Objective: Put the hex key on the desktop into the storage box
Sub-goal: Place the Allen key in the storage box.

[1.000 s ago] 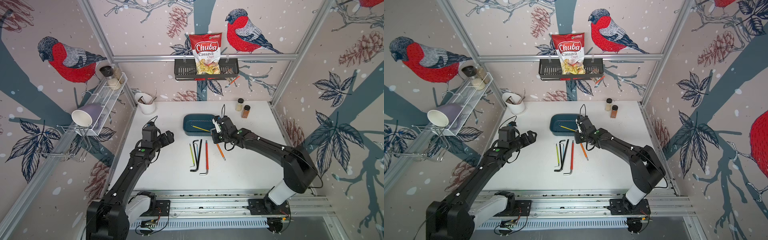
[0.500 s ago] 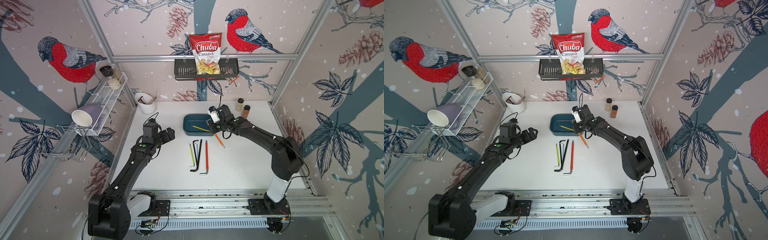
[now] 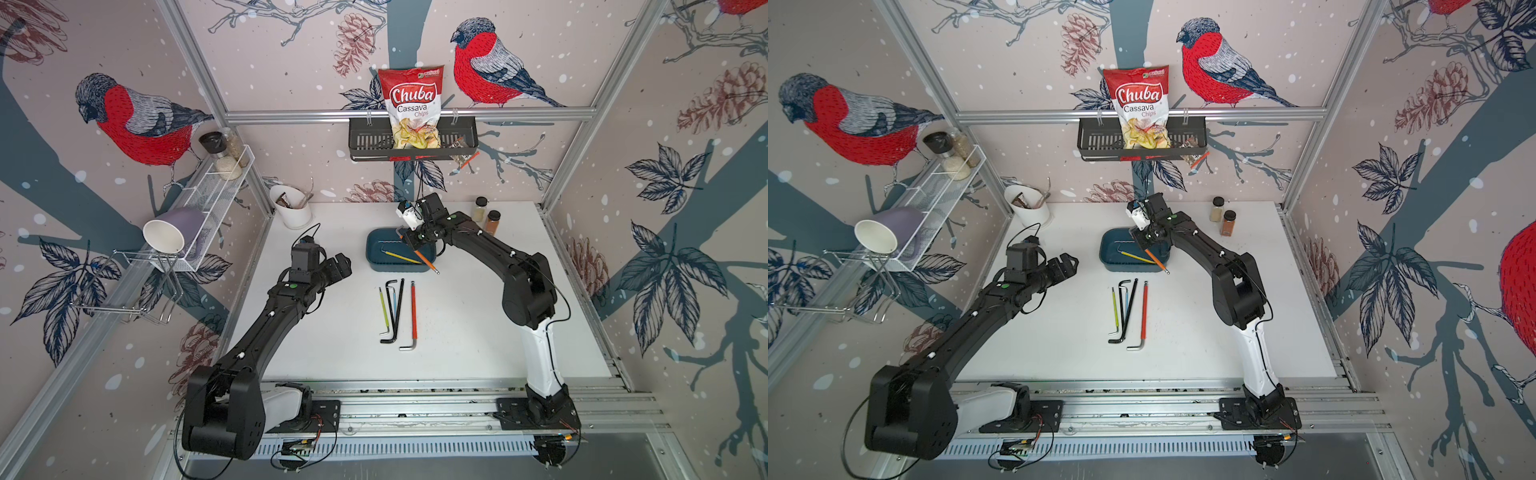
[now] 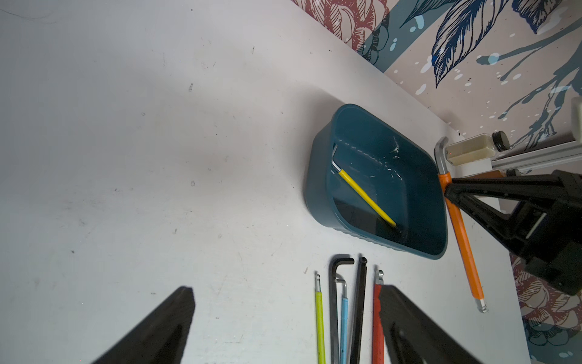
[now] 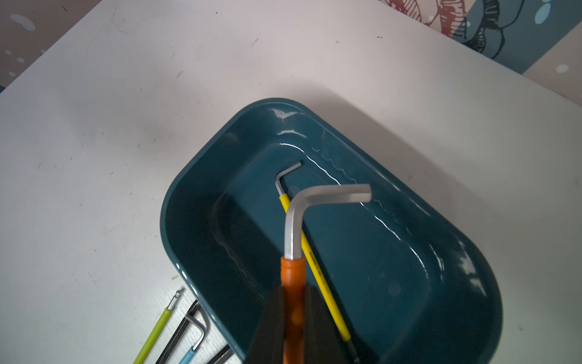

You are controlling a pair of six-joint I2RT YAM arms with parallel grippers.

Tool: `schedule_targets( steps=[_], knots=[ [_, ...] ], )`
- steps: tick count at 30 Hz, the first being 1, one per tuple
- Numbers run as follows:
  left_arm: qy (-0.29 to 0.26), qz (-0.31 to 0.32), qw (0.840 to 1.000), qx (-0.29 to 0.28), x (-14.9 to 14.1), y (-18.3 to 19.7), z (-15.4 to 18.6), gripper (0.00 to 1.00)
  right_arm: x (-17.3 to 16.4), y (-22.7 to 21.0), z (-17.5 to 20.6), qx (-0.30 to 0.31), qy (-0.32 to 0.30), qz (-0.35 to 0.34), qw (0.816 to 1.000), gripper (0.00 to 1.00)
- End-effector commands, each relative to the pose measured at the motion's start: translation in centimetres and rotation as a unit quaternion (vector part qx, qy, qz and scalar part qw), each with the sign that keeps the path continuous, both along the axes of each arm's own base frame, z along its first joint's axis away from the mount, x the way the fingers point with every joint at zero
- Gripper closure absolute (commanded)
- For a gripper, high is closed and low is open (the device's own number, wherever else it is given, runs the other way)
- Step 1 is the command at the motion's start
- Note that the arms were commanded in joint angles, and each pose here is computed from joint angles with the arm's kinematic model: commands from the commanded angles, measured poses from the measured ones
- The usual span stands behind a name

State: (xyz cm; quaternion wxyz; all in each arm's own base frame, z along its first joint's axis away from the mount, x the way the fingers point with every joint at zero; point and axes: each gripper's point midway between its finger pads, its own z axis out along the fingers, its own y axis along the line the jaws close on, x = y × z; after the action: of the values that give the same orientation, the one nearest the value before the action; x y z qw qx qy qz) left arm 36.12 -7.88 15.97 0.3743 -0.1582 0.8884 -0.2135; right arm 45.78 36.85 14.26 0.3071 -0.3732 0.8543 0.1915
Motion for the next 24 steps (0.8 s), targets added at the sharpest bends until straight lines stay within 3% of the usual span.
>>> schedule_targets(
  steps=[1, 10, 24],
  knots=[
    [-0.021, -0.004, 1.0, -0.006, 1.0, -0.3, 0.9, 0.05, 0.1, 0.7, -0.2, -0.007, -0.005, 0.038, 0.999, 1.0],
    [-0.019, -0.007, 1.0, -0.007, 1.8, -0.6, 1.2, 0.05, 1.9, 2.4, -0.8, 0.0, -0.022, 0.08, 0.997, 1.0],
    [-0.01, -0.002, 1.0, -0.003, 1.4, -0.3, 0.8, 0.05, 2.2, 4.3, -4.3, 0.017, -0.015, 0.109, 0.994, 1.0]
  ],
)
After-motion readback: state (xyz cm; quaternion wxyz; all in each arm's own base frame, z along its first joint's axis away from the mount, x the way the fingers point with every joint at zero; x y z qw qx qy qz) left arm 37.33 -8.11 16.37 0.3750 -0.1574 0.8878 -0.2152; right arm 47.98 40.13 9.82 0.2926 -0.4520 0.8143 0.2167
